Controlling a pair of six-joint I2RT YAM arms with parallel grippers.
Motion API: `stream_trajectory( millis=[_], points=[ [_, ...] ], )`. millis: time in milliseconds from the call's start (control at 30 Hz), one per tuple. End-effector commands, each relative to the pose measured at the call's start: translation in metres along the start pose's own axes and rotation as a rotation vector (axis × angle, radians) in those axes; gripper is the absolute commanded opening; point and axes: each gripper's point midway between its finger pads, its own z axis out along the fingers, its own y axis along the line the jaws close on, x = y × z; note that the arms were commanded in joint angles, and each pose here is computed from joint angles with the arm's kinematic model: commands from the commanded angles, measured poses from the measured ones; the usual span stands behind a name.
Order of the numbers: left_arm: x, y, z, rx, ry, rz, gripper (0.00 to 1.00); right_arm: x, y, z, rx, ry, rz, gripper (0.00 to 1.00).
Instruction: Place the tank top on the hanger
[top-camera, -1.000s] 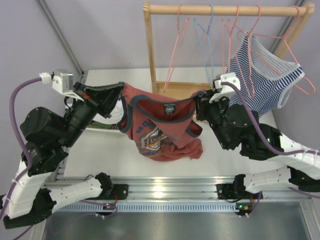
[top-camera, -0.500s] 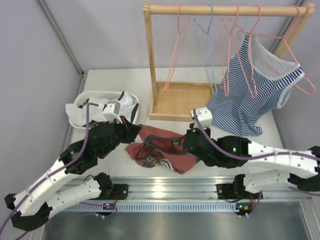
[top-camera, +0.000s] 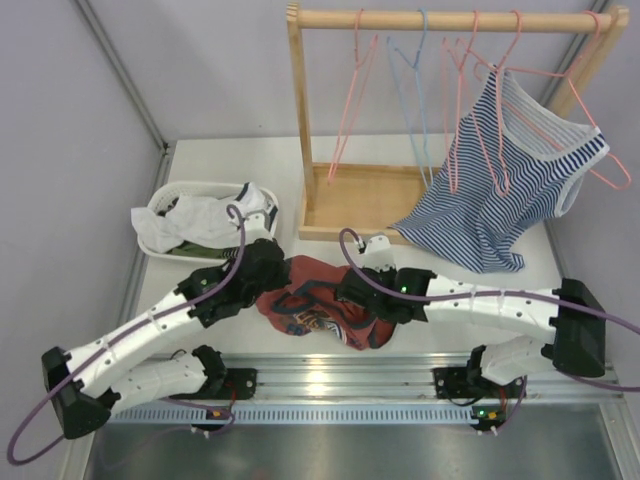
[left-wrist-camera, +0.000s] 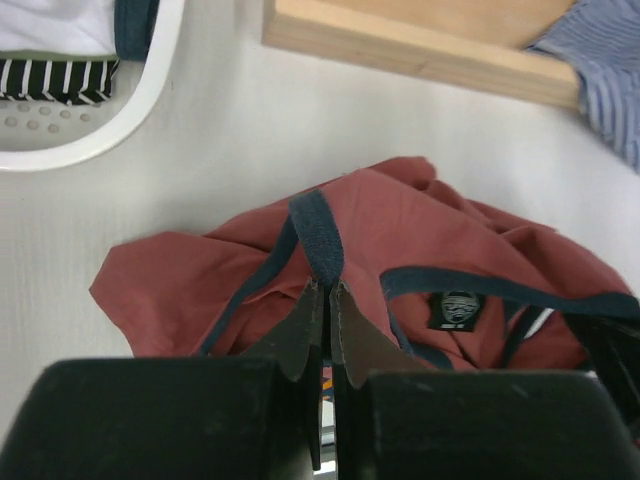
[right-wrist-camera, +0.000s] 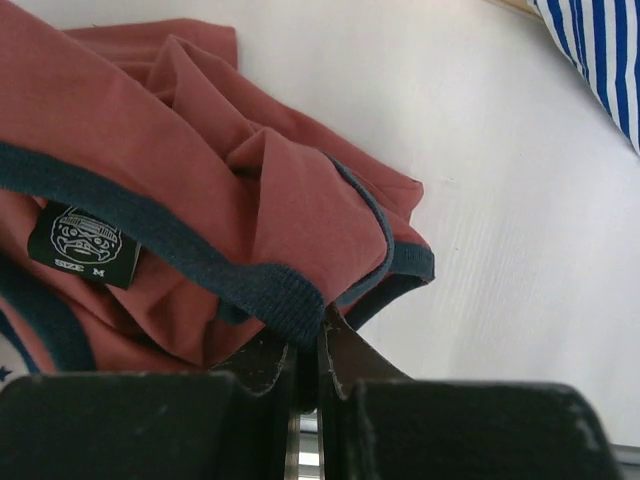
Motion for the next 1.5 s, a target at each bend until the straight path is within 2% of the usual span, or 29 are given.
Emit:
stream_trajectory(
  millis=[0,167,233,267,333,367,500,633,733,767,933,1300,1467],
  points=[
    [0.007,0.005,0.018,-0.085,0.022,0.012,0.00,-0.001,0.008,0.010,-0.027,0.028,-0.005,0.00],
    [0.026,0.004,0.041,-0.097,0.086,0.014,0.01,0.005,0.007,0.023,-0.016,0.059,-0.028,0.05],
    [0.028,0.004,0.047,-0.093,0.092,0.007,0.04,0.007,0.008,0.026,-0.022,0.064,-0.027,0.08],
    [0.030,0.004,0.048,-0.094,0.100,0.010,0.08,0.008,0.008,0.027,-0.025,0.067,-0.029,0.09],
    [0.027,0.002,0.049,-0.088,0.096,0.008,0.16,0.007,0.010,0.027,-0.035,0.068,-0.031,0.16],
    [0.025,0.001,0.048,-0.081,0.092,0.006,0.24,0.007,0.011,0.026,-0.045,0.066,-0.026,0.18],
    [0.018,0.003,0.042,-0.081,0.076,0.023,0.39,-0.001,0.016,0.018,-0.092,0.046,-0.006,0.32],
    [0.013,0.004,0.035,-0.072,0.066,0.023,0.45,-0.009,0.019,0.010,-0.113,0.033,0.001,0.41],
    [0.009,0.006,0.029,-0.076,0.055,0.026,0.50,-0.012,0.020,0.004,-0.122,0.029,0.004,0.52],
    [0.008,0.007,0.028,-0.076,0.051,0.031,0.51,-0.013,0.019,0.001,-0.126,0.025,0.008,0.59],
    [0.000,0.010,0.017,-0.072,0.027,0.029,0.54,-0.021,0.019,-0.014,-0.151,0.006,0.020,0.71],
    [-0.011,0.015,0.003,-0.080,0.000,0.018,0.54,-0.058,0.047,-0.080,-0.377,-0.098,0.008,0.73],
    [-0.025,0.012,-0.011,-0.062,-0.032,0.010,0.54,-0.104,0.052,-0.131,-0.508,-0.210,0.019,0.74]
  ],
)
